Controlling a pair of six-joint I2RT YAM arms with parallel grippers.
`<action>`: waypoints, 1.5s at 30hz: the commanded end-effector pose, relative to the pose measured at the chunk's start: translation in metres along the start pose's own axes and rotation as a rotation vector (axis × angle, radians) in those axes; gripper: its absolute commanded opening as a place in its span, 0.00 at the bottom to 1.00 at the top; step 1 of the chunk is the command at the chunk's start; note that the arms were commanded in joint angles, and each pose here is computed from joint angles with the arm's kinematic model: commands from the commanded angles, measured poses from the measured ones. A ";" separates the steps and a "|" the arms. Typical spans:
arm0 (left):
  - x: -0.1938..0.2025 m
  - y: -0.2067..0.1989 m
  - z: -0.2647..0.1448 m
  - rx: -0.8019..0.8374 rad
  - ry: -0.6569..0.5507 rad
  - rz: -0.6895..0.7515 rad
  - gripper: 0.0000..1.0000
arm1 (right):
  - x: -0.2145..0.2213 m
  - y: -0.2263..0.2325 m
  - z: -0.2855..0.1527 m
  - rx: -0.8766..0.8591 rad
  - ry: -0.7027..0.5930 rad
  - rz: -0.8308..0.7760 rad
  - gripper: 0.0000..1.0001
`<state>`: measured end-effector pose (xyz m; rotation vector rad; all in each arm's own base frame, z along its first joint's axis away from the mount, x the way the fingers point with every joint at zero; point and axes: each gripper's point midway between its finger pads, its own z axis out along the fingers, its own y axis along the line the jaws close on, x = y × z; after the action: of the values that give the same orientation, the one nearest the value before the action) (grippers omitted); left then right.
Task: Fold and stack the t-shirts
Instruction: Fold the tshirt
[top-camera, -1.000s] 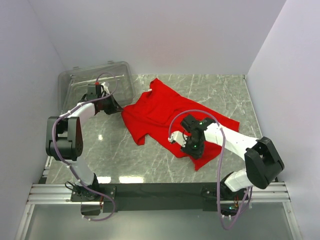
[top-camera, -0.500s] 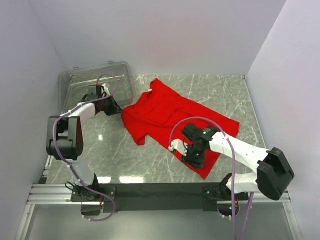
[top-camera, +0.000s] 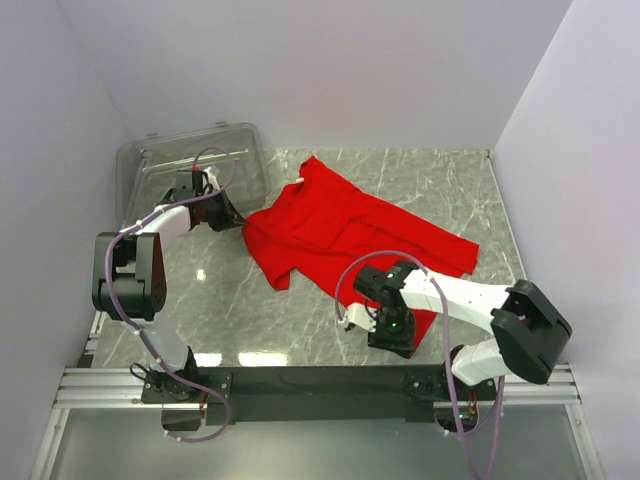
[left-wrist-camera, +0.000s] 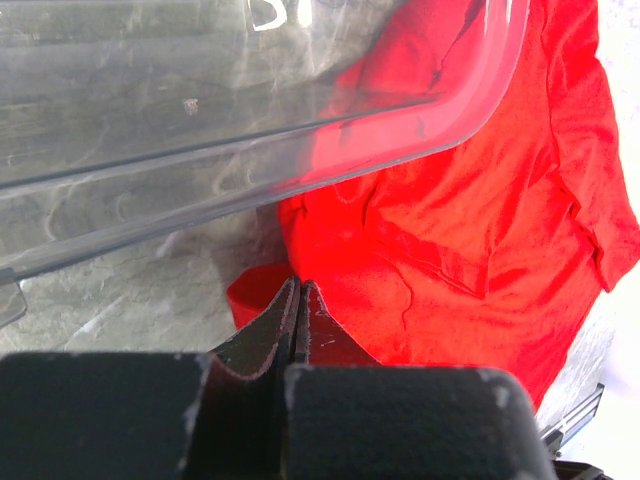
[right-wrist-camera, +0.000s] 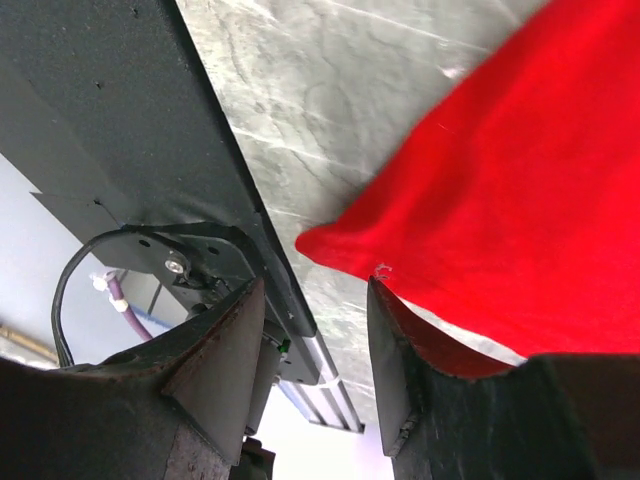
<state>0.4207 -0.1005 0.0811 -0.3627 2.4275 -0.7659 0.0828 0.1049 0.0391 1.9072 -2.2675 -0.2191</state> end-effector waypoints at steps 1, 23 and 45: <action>-0.010 -0.011 -0.013 0.021 -0.042 0.047 0.01 | 0.001 0.002 0.003 0.004 0.056 -0.013 0.53; -0.012 -0.015 -0.015 0.037 -0.040 0.072 0.01 | -0.011 -0.028 0.038 0.131 0.190 0.105 0.48; -0.027 -0.041 -0.031 0.113 -0.065 0.148 0.01 | -0.025 0.000 -0.067 -0.010 -0.251 -0.156 0.00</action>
<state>0.4183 -0.1056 0.1001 -0.2503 2.3968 -0.7970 0.1244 0.1407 0.0854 2.0622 -2.4191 -0.3345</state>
